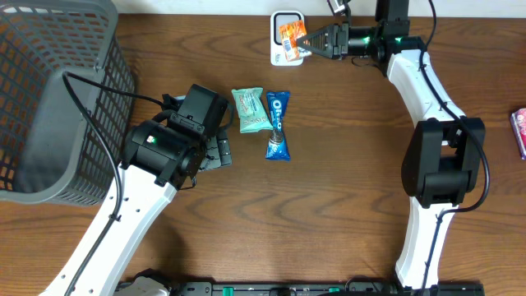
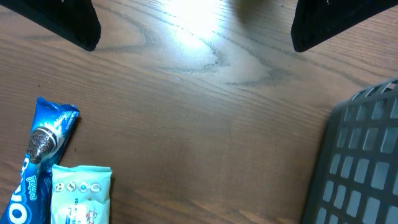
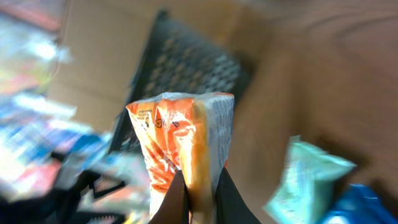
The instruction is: Scan the item barcode
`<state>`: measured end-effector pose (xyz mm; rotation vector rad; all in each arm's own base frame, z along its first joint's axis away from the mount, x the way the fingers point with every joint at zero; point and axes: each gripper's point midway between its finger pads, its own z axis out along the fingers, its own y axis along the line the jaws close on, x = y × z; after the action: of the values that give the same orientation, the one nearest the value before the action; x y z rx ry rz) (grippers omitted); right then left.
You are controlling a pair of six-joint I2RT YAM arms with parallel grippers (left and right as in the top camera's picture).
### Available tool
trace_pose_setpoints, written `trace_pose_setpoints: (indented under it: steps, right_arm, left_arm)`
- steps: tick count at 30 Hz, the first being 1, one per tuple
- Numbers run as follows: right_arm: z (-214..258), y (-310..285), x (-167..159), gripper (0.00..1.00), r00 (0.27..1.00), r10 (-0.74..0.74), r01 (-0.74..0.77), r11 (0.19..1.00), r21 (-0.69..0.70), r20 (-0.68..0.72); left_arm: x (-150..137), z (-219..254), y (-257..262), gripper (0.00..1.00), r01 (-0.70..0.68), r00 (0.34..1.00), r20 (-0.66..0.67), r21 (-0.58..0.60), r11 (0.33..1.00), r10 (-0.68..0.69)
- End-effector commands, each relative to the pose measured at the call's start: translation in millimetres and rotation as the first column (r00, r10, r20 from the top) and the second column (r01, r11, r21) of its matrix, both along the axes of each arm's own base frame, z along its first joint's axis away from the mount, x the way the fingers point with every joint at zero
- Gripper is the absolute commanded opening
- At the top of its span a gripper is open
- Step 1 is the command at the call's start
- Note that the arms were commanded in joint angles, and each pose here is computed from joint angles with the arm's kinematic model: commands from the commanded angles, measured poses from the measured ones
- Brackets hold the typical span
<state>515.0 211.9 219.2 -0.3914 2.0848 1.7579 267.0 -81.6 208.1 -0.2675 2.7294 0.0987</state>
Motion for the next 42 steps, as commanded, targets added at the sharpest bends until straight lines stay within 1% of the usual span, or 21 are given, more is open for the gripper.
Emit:
trace_pose_setpoints:
  steps: [1,3,5,6,8,9,12,13,15,16,19,22,24,26,27,30,34,38,40,42]
  right_arm:
    - [-9.2,-8.5,36.5,0.01,0.969,-0.245,0.248,0.955,-0.161,0.036]
    - [-11.3,-17.2,55.5,0.01,0.922,-0.369,0.386,0.889,-0.247,0.112]
    - [-12.0,-32.3,74.0,0.01,0.842,-0.491,0.540,0.767,-0.347,0.223]
    - [-12.6,-41.6,81.8,0.01,0.792,-0.537,0.610,0.688,-0.394,0.290]
    - [-13.6,-58.6,93.3,0.01,0.689,-0.571,0.724,0.502,-0.474,0.446]
    - [-12.3,-64.5,96.8,0.01,0.636,-0.553,0.769,0.395,-0.502,0.538]
    - [-3.9,-64.8,98.6,0.01,0.538,-0.397,0.840,0.174,-0.514,0.744]
    - [-0.8,-60.0,98.6,0.01,0.516,-0.324,0.854,0.123,-0.506,0.793]
    - [8.0,-45.5,99.2,0.01,0.473,-0.169,0.880,0.052,-0.472,0.865]
    - [11.8,-37.9,100.0,0.01,0.454,-0.109,0.891,0.038,-0.453,0.884]
    - [9.3,-12.2,102.4,0.01,0.430,0.082,0.900,0.040,-0.434,0.899]
    - [-3.5,-10.1,109.0,0.01,0.413,0.180,0.909,-0.023,-0.416,0.893]
    - [-19.4,-9.4,115.9,0.01,0.415,0.241,0.907,-0.035,-0.419,0.877]
    - [-35.5,-9.9,118.7,0.01,0.435,0.315,0.895,-0.053,-0.442,0.843]
    - [-40.8,-9.6,118.9,0.01,0.443,0.328,0.891,-0.057,-0.451,0.835]
    - [-51.3,-7.2,118.0,0.01,0.461,0.328,0.880,-0.050,-0.472,0.824]
    - [-50.8,-6.4,118.3,0.01,0.456,0.235,0.886,-0.031,-0.463,0.858]
    - [-55.7,-4.6,116.8,0.01,0.471,0.226,0.877,-0.016,-0.480,0.852]
    - [-53.0,-10.8,116.5,0.01,0.470,0.193,0.882,-0.048,-0.470,0.861]
    - [-41.0,-28.0,117.8,0.01,0.445,0.099,0.893,-0.122,-0.433,0.890]
  left_arm:
    - [0.1,-2.4,1.3,0.98,-0.005,1.000,-0.009,0.006,1.000,0.005]
    - [0.1,-2.4,1.3,0.98,-0.005,1.000,-0.009,0.006,1.000,0.005]
    - [0.1,-2.4,1.3,0.98,-0.005,1.000,-0.009,0.006,1.000,0.005]
    - [0.1,-2.4,1.3,0.98,-0.005,1.000,-0.009,0.006,1.000,0.005]
    - [0.1,-2.4,1.3,0.98,-0.005,1.000,-0.009,0.006,1.000,0.005]
    - [0.1,-2.4,1.3,0.98,-0.005,1.000,-0.009,0.006,1.000,0.005]
    - [0.1,-2.4,1.3,0.98,-0.005,1.000,-0.009,0.006,1.000,0.005]
    - [0.2,-2.3,1.3,0.98,-0.005,1.000,-0.009,0.006,1.000,0.005]
    - [0.1,-2.4,1.3,0.98,-0.005,1.000,-0.009,0.006,1.000,0.005]
    - [0.1,-2.4,1.3,0.98,-0.005,1.000,-0.009,0.006,1.000,0.005]
    - [0.1,-2.4,1.3,0.98,-0.005,1.000,-0.009,0.006,1.000,0.005]
    - [0.1,-2.4,1.3,0.98,-0.005,1.000,-0.009,0.006,1.000,0.005]
    - [0.1,-2.4,1.3,0.98,-0.005,1.000,-0.009,0.006,1.000,0.005]
    - [0.1,-2.4,1.3,0.98,-0.005,1.000,-0.009,0.006,1.000,0.005]
    - [0.1,-2.4,1.3,0.98,-0.005,1.000,-0.009,0.006,1.000,0.005]
    - [0.1,-2.4,1.3,0.98,-0.005,1.000,-0.009,0.006,1.000,0.005]
    - [0.1,-2.4,1.3,0.98,-0.005,1.000,-0.009,0.006,1.000,0.005]
    - [0.1,-2.3,1.4,0.98,-0.005,1.000,-0.009,0.006,1.000,0.005]
    - [0.1,-2.4,1.3,0.98,-0.005,1.000,-0.009,0.006,1.000,0.005]
    - [0.1,-2.4,1.3,0.98,-0.005,1.000,-0.009,0.006,1.000,0.005]
